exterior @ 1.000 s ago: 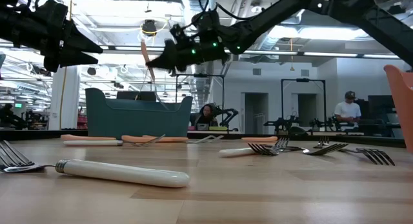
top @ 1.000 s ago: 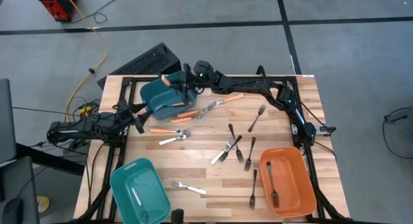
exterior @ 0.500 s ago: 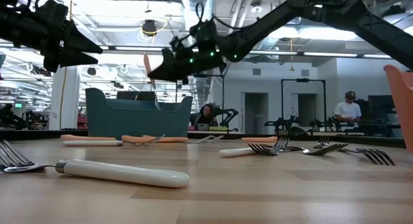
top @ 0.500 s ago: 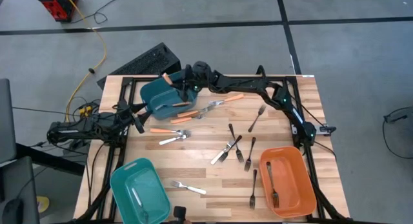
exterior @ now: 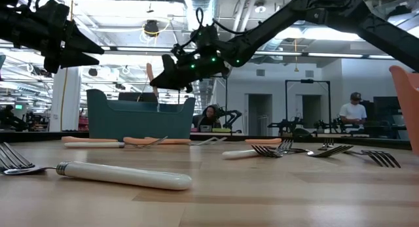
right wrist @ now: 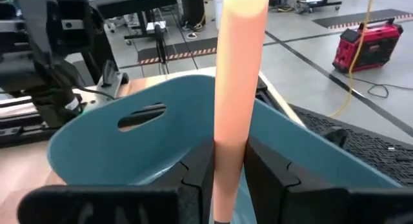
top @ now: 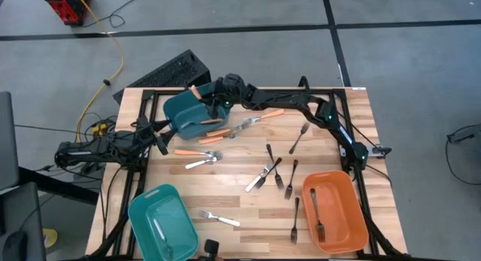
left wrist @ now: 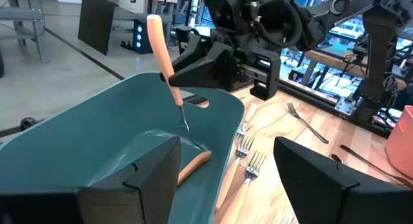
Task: Sort silverware by color (type)
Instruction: Put the orange fork into the blue bin, then put the black fork into the orange bin
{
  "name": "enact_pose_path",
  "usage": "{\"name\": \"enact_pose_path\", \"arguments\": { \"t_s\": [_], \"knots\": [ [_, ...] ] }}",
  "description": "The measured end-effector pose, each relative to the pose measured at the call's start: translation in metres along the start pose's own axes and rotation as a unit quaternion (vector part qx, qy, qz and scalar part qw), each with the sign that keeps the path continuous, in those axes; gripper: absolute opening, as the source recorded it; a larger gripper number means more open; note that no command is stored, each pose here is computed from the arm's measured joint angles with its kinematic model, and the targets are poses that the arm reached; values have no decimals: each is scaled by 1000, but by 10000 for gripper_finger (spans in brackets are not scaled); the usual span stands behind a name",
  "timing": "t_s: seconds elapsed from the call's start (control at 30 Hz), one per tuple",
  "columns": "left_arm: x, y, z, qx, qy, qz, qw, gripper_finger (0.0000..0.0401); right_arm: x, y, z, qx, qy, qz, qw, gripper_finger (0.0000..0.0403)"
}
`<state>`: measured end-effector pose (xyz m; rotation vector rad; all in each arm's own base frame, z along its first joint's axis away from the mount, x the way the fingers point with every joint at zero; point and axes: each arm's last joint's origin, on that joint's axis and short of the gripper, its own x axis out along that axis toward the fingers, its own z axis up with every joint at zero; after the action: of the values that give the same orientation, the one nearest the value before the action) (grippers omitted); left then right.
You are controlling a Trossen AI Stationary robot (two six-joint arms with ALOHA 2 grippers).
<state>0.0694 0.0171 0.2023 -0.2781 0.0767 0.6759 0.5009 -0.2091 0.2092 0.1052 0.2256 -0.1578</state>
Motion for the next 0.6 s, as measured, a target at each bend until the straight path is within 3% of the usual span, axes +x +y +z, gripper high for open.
{"name": "enact_pose_path", "arguments": {
  "t_s": [0.23,0.6],
  "knots": [
    [0,0,0,0,0,0,1000,235,1,6,-9,-6,47,-17,999,109],
    [0,0,0,0,0,1,1000,235,2,7,-10,-9,49,-16,999,176]
  ]
}}
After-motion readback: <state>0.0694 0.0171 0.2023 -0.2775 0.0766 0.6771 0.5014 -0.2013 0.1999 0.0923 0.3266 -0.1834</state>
